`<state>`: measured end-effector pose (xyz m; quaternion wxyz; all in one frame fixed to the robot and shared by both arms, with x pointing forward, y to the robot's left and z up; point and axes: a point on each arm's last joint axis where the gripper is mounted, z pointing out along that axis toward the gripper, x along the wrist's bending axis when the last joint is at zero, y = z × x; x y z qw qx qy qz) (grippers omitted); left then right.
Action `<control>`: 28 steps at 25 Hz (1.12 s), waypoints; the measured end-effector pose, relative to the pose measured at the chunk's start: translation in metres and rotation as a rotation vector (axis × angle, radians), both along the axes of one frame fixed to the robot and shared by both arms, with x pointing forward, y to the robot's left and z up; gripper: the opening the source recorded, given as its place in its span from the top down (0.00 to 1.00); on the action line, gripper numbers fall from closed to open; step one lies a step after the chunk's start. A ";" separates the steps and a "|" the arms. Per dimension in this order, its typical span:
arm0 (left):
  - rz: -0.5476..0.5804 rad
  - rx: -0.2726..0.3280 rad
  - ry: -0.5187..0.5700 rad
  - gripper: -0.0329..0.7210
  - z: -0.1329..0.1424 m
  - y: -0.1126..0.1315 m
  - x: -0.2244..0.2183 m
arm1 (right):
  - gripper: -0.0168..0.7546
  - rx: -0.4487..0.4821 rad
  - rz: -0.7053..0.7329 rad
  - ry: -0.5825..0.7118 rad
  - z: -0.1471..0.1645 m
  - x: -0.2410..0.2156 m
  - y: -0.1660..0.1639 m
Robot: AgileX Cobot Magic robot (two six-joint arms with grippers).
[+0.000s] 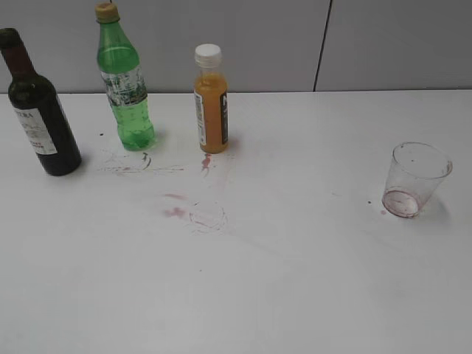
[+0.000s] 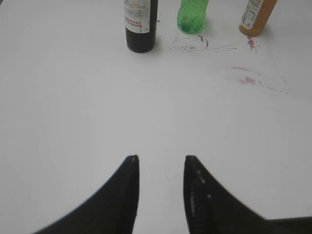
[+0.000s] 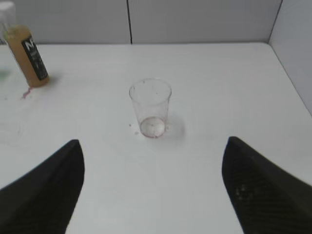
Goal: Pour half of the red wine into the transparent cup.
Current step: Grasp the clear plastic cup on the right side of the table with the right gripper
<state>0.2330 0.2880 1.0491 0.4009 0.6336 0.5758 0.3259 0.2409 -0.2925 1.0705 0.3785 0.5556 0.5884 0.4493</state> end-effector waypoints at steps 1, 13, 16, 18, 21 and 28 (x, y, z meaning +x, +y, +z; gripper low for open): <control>0.000 0.000 0.000 0.65 0.000 0.000 0.000 | 0.10 0.007 0.001 -0.018 0.003 0.004 0.000; 0.000 0.000 0.000 0.65 0.000 0.000 0.000 | 0.12 0.058 0.048 -0.106 0.011 0.072 0.009; 0.000 0.000 0.000 0.65 0.000 0.000 0.000 | 0.12 0.074 0.021 -0.068 0.000 0.092 0.008; 0.000 0.000 0.000 0.65 0.000 0.000 0.000 | 0.13 0.082 0.000 -0.025 -0.014 0.105 0.007; 0.000 0.000 0.000 0.65 0.000 0.000 0.000 | 0.13 0.082 -0.024 0.017 -0.037 0.117 0.006; 0.000 0.000 0.000 0.65 0.000 0.000 0.000 | 0.14 0.080 0.008 0.000 -0.066 0.132 0.016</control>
